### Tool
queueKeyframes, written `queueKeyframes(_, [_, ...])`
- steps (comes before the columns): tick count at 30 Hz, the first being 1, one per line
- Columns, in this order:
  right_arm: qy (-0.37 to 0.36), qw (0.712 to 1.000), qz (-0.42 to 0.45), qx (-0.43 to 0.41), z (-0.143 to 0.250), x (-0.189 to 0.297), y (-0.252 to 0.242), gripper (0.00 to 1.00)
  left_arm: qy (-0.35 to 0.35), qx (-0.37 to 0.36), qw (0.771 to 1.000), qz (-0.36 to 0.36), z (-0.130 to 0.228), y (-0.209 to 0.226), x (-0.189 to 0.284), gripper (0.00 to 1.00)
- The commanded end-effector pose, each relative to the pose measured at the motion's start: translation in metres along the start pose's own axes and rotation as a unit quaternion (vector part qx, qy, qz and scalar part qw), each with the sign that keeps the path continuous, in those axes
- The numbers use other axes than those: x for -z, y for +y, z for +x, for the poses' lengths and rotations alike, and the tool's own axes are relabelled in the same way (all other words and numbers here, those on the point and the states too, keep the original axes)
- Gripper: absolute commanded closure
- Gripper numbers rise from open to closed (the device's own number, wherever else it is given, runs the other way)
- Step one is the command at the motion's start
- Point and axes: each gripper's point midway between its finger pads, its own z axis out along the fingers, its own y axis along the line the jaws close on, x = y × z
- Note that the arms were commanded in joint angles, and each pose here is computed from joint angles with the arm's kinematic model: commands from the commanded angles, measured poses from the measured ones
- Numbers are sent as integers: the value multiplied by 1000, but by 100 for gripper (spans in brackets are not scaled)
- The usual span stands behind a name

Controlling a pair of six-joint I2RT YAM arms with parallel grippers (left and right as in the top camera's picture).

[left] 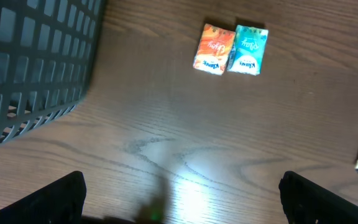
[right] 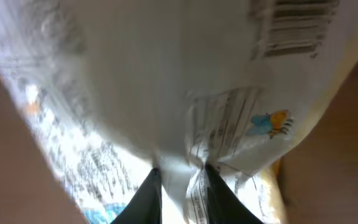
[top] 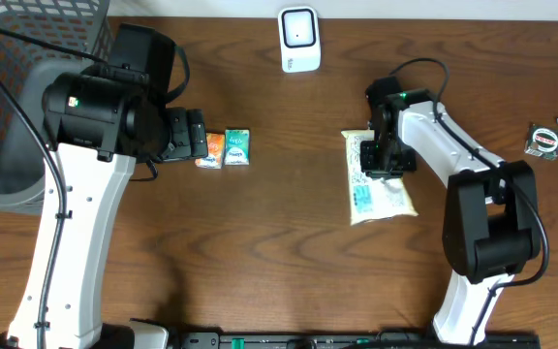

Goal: Scan the item barcode

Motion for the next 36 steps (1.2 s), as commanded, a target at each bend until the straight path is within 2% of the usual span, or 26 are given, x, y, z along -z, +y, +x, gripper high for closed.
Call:
queueKeyframes(1, [0,999,-36,1,-10,23,18,81,3,2,1000,-4,1,1,-1,2])
queueKeyframes(5, [-29,998,-43,20,-28,70,18,78,2,2,1000,-4,1,1,-1,2])
queueKeyframes(10, [-46,998,-45,26,-37,84,16,80,2,2,1000,-4,1,1,-1,2])
queueKeyframes(16, [-26,999,-38,25,-29,57,13,82,3,2,1000,-4,1,1,-1,2])
queueKeyframes(18, [-17,999,-28,24,-24,43,8,79,2,2,1000,-4,1,1,-1,2])
queueKeyframes(23, [8,1000,-19,21,-4,-2,2,64,3,2,1000,-4,1,1,-1,2])
queueKeyframes(28, [10,1000,-19,15,1,-17,-1,63,3,2,1000,-4,1,1,-1,2])
queueKeyframes(31, [1,1000,-23,12,-8,4,-1,53,2,2,1000,-4,1,1,-1,2])
queueKeyframes(34, [-12,1000,-26,3,-22,35,-5,28,3,2,1000,-4,1,1,-1,2])
queueKeyframes(36, [-22,999,-29,-10,-31,57,-13,17,3,2,1000,-4,1,1,-1,2])
